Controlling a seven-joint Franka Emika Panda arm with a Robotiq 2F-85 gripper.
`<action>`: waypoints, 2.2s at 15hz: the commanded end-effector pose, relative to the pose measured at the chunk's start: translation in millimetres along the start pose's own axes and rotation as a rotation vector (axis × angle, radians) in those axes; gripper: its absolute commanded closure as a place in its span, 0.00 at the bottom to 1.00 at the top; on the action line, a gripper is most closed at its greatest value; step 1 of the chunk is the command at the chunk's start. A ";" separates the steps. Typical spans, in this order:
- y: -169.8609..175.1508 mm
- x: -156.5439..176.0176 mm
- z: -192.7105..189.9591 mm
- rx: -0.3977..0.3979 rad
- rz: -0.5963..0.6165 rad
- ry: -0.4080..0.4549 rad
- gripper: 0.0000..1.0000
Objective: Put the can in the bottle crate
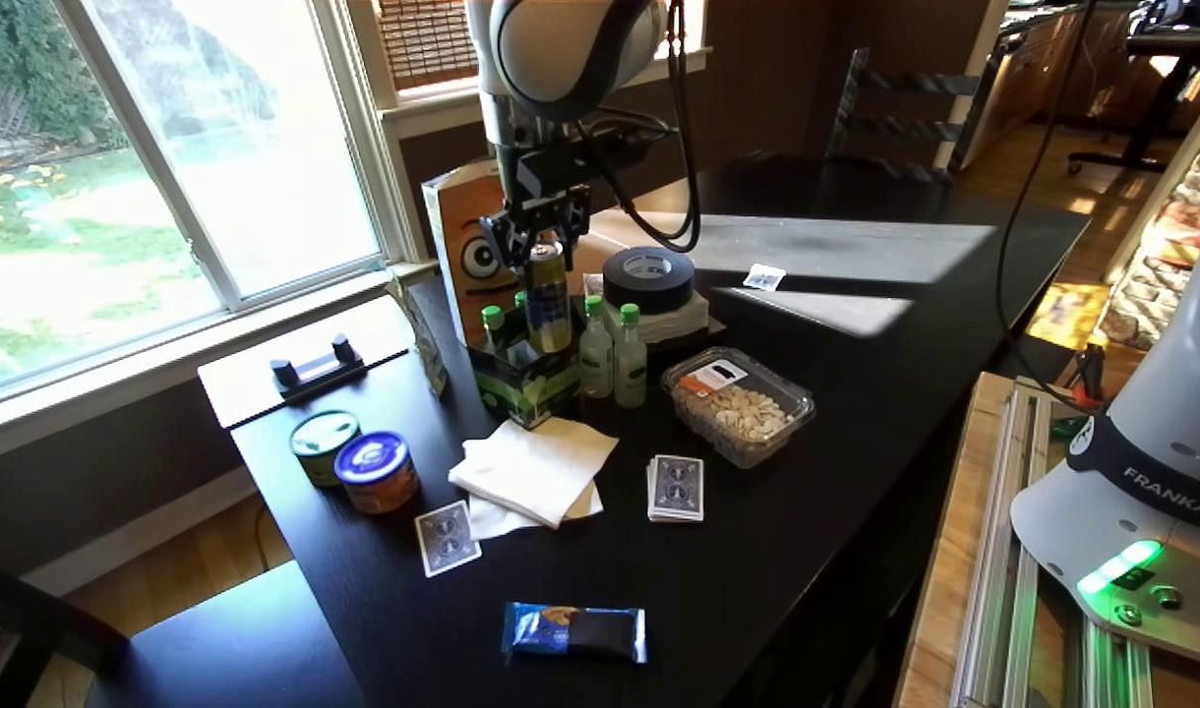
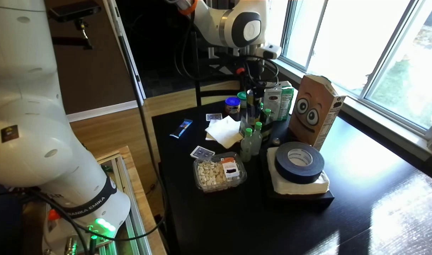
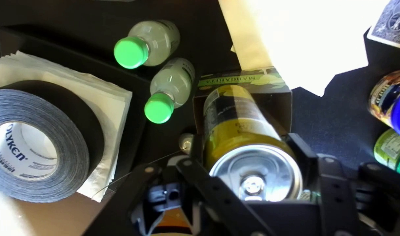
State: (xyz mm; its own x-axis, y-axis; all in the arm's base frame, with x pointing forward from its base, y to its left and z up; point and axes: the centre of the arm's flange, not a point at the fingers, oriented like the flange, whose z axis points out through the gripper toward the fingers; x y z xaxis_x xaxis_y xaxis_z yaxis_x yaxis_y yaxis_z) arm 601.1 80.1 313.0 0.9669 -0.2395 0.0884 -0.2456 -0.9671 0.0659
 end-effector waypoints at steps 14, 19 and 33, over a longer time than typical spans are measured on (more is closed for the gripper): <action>-16.8 4.7 -9.1 -0.008 0.027 0.053 0.62; -4.5 9.5 -6.6 -0.028 0.065 0.055 0.62; -19.9 1.5 -6.8 -0.070 0.011 0.079 0.62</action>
State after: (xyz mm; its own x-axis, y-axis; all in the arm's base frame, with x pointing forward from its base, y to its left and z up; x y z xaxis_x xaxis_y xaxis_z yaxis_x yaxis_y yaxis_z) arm 603.8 105.7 308.7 0.9670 -0.2221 0.1247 -0.2360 -0.9654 0.1106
